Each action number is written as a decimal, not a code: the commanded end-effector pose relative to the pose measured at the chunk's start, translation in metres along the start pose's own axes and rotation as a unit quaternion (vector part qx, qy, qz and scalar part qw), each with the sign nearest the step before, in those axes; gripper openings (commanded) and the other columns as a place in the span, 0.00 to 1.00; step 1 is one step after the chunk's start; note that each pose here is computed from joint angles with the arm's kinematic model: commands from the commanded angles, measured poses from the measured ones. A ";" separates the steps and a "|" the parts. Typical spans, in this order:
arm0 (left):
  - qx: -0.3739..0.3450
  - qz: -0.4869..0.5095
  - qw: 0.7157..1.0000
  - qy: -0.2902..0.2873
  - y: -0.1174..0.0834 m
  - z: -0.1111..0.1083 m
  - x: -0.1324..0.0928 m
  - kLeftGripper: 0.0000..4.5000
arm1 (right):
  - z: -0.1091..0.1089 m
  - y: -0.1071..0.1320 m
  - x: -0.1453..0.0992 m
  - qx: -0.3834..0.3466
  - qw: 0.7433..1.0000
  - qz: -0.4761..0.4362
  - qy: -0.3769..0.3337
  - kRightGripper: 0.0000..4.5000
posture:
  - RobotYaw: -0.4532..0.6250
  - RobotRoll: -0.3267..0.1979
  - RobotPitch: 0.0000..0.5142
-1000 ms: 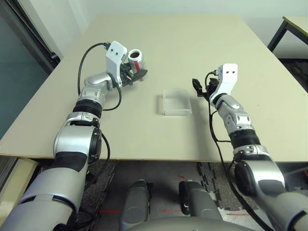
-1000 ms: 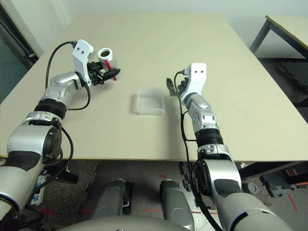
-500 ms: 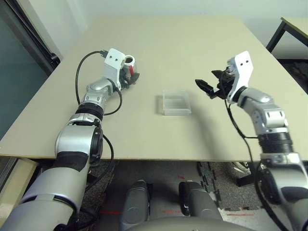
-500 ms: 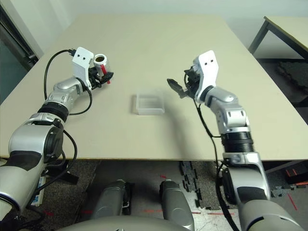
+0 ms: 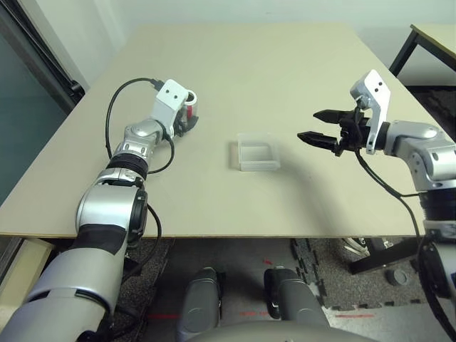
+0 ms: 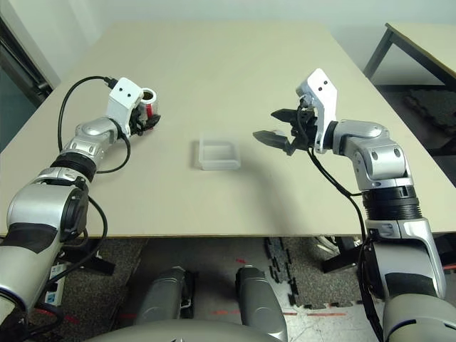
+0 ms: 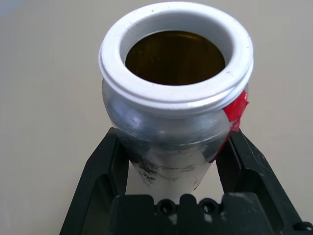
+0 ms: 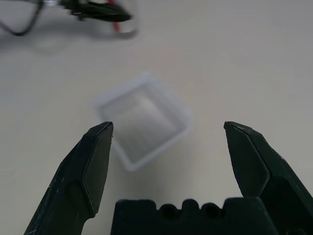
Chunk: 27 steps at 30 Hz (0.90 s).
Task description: Pour the medicine from the bottle into the box.
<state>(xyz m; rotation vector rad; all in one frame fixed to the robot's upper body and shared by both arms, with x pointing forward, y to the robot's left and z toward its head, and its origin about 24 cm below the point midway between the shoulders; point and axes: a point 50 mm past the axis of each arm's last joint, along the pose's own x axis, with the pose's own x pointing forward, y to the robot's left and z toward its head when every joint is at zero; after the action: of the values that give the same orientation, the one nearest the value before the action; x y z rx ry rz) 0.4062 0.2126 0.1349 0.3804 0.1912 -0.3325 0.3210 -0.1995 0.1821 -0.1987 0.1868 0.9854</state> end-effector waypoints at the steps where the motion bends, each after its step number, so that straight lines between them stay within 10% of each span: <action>1: -0.036 0.021 0.999 0.002 0.001 -0.001 0.001 0.61 | -0.001 0.005 0.001 -0.006 1.000 0.019 0.005 1.00 | 0.37 0.62 0.15; 18: -0.112 0.078 0.989 0.054 -0.013 -0.032 0.003 0.61 | -0.004 0.010 0.013 0.004 1.000 0.008 -0.006 1.00 | 0.34 0.62 0.16; 27: 0.301 0.001 0.954 -0.001 -0.019 0.059 0.018 0.61 | -0.001 0.010 0.016 0.004 1.000 0.000 -0.016 1.00 | 0.35 0.62 0.15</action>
<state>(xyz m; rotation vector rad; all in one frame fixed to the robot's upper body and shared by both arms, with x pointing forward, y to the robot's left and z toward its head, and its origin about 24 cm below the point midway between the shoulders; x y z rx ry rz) 0.4198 0.1827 0.1591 0.8119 0.1631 -0.3215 0.3213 -0.1830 0.1747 -0.1749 0.1666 0.9870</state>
